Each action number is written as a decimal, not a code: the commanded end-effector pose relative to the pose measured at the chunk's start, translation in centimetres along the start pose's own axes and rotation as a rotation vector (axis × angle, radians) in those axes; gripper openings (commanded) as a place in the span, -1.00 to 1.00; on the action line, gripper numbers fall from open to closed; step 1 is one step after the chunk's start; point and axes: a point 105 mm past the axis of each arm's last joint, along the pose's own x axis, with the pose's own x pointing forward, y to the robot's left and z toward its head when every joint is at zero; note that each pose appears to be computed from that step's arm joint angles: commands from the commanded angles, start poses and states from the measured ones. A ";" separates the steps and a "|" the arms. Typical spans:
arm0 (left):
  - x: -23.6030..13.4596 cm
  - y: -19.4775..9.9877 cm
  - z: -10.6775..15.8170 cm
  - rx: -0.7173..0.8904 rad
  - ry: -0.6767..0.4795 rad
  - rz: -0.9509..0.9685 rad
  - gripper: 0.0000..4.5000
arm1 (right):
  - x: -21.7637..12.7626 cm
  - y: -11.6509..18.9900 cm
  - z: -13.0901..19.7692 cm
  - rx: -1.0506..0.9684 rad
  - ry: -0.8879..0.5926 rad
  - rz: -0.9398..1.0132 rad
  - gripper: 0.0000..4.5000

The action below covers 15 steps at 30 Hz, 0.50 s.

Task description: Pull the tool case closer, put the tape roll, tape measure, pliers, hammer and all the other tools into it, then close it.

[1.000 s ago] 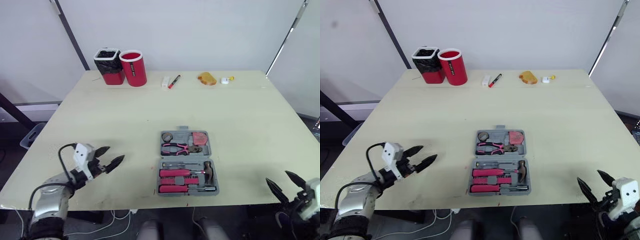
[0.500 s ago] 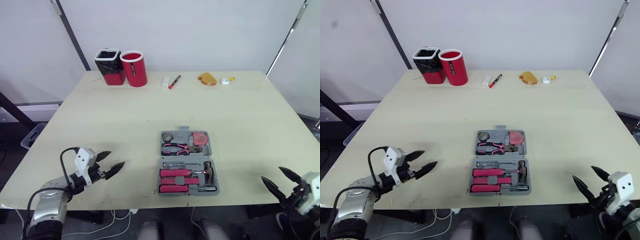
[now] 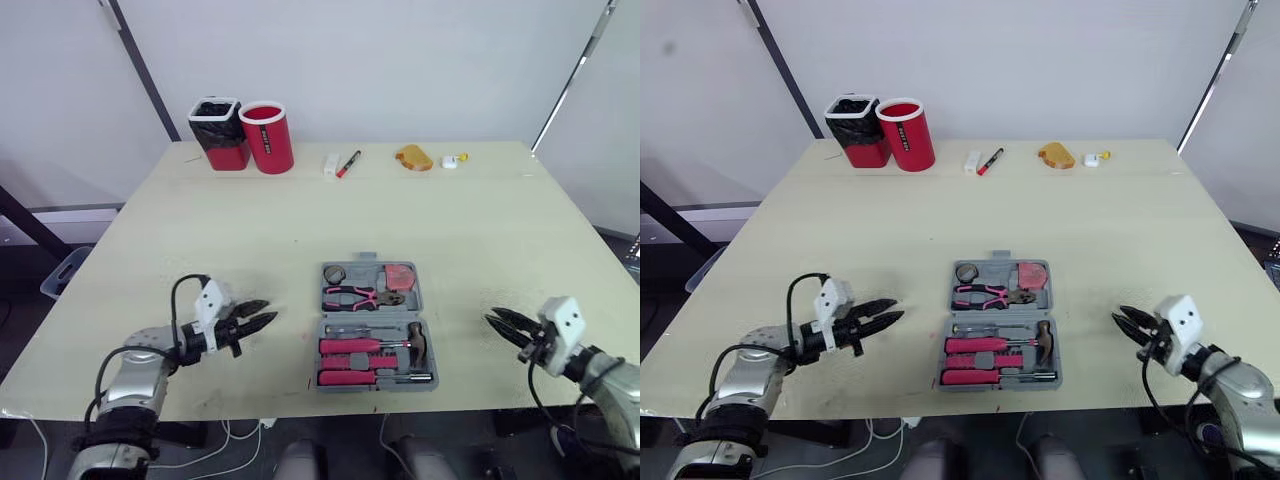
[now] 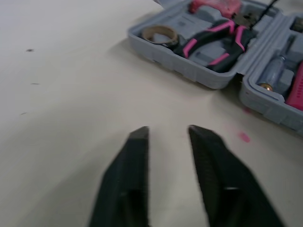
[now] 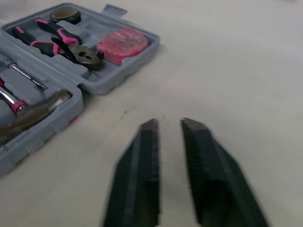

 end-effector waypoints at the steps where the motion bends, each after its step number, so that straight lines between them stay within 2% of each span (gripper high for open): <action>1: 0.8 -0.1 0.3 0.055 0.019 -0.053 -0.96 | 1.5 0.3 0.4 -0.042 0.031 0.062 -1.00; 15: 4.2 -1.0 0.2 0.098 0.092 -0.215 -0.96 | 6.3 2.5 -0.5 -0.126 0.139 0.240 -1.00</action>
